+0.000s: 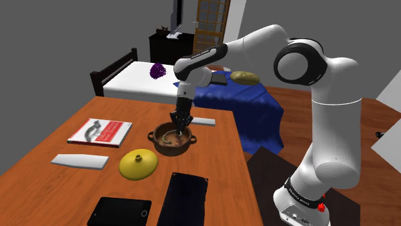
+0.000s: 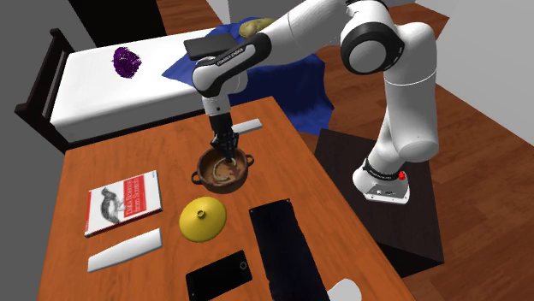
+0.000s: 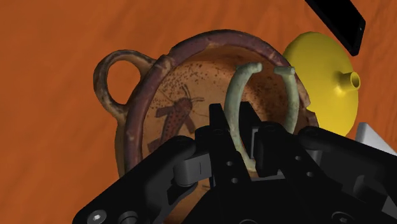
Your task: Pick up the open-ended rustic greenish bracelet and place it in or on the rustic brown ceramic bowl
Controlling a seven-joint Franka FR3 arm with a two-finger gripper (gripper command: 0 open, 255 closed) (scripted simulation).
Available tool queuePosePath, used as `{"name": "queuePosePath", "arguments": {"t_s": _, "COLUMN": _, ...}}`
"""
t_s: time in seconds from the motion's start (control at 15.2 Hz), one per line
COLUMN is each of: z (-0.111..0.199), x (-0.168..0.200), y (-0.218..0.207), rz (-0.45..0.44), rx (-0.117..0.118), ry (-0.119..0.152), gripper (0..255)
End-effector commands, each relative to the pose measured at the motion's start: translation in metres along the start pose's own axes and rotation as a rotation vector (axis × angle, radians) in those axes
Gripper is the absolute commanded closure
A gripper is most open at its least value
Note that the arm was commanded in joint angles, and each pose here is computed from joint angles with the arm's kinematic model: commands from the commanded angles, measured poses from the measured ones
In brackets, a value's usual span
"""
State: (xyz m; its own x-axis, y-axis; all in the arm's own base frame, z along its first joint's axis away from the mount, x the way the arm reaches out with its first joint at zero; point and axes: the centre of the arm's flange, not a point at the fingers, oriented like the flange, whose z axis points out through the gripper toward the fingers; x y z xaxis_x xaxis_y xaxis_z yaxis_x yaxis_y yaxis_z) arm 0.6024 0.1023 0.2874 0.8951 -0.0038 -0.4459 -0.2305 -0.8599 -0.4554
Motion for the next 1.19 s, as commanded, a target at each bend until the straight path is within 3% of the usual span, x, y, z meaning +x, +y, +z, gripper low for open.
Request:
{"name": "queuePosePath", "arguments": {"t_s": 0.0, "z": 0.007, "x": 0.004, "y": 0.005, "rz": 0.000, "rx": 0.000, "ry": 0.000, "gripper": 255}}
{"name": "queuePosePath", "arguments": {"t_s": 0.59, "z": 0.014, "x": 0.008, "y": 0.008, "rz": 0.000, "rx": 0.000, "ry": 0.000, "gripper": 255}}
{"name": "queuePosePath", "arguments": {"t_s": 0.66, "z": 0.014, "x": 0.008, "y": 0.008, "rz": 0.000, "rx": 0.000, "ry": 0.000, "gripper": 0}}
{"name": "queuePosePath", "arguments": {"t_s": 0.99, "z": 0.014, "x": 0.008, "y": 0.008, "rz": 0.000, "rx": 0.000, "ry": 0.000, "gripper": 0}}
{"name": "queuePosePath", "arguments": {"t_s": 1.12, "z": -0.013, "x": 0.008, "y": 0.008, "rz": 0.000, "rx": 0.000, "ry": 0.000, "gripper": 0}}
